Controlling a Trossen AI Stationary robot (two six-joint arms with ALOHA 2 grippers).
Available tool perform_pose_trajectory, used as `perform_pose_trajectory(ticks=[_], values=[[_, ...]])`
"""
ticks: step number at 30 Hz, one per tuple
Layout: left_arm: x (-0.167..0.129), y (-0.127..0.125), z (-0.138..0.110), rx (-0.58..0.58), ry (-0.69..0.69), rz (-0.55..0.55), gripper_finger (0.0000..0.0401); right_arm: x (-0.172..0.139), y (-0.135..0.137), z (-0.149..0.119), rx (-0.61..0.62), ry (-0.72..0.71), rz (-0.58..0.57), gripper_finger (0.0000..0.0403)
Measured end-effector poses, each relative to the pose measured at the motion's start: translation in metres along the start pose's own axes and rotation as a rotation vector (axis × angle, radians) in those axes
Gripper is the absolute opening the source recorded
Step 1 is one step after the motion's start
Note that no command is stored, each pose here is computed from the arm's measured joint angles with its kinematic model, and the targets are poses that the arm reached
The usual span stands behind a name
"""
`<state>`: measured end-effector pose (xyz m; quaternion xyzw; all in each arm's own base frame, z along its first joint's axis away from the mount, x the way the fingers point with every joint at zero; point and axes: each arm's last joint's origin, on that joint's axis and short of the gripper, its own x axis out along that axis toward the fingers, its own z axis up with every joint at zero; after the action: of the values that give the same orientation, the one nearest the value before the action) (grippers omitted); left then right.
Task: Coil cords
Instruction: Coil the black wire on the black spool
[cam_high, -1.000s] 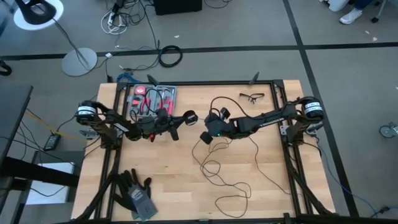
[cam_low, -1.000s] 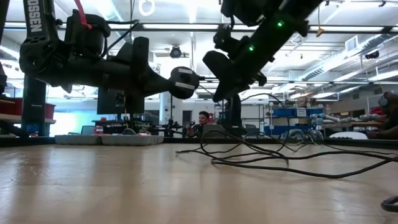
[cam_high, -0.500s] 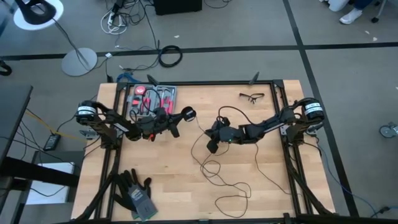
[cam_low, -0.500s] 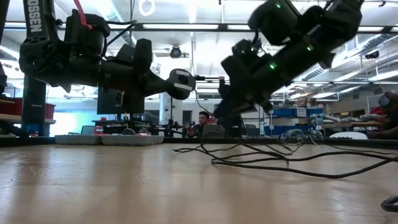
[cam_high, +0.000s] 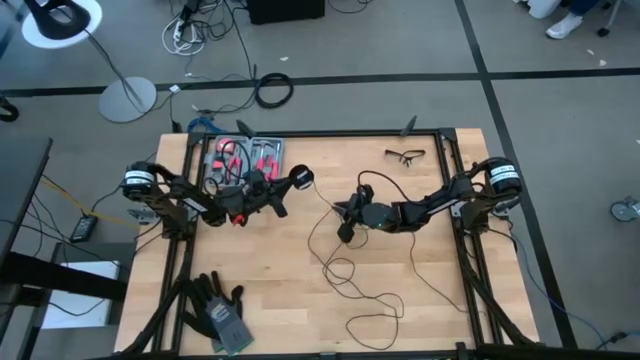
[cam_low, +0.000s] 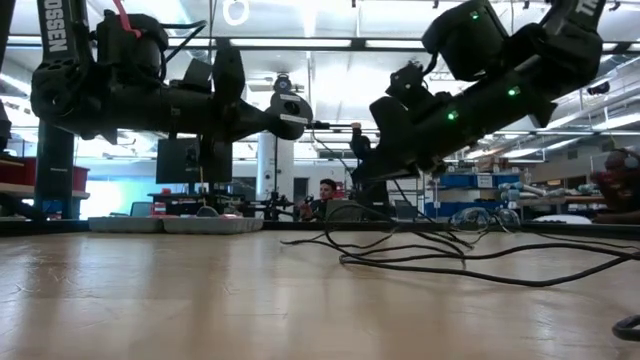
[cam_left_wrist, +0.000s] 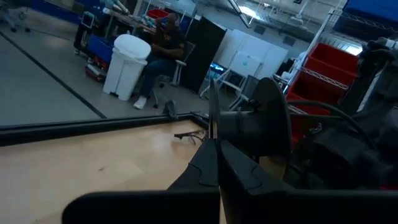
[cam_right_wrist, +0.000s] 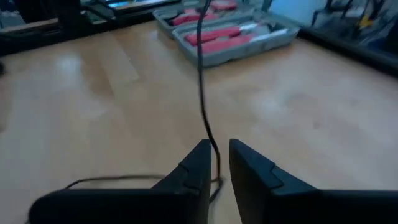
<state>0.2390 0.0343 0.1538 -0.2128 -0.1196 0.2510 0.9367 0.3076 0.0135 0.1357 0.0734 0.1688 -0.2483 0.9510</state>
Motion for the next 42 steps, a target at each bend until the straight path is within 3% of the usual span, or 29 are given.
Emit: perform_pose_trajectory(ticks=[14, 21, 27, 34, 42], values=[[0.0, -0.001, 0.005, 0.002, -0.047, -0.011, 0.0, 0.007, -0.012, 0.003, -0.023, 0.015, -0.005, 0.0055], [0.0, -0.001, 0.005, 0.001, -0.053, -0.001, 0.0, 0.009, -0.013, 0.004, -0.027, 0.021, 0.019, 0.0007], [0.0, 0.001, 0.003, 0.009, -0.047, 0.052, 0.0, 0.026, 0.005, 0.018, -0.019, 0.016, 0.11, 0.0002], [-0.001, 0.0, -0.005, 0.022, 0.018, 0.072, 0.0, 0.078, 0.039, 0.016, -0.108, 0.165, 0.221, 0.0001], [-0.008, 0.002, -0.026, 0.07, 0.199, 0.124, 0.0, 0.082, 0.054, 0.063, -0.218, 0.083, 0.311, 0.0]])
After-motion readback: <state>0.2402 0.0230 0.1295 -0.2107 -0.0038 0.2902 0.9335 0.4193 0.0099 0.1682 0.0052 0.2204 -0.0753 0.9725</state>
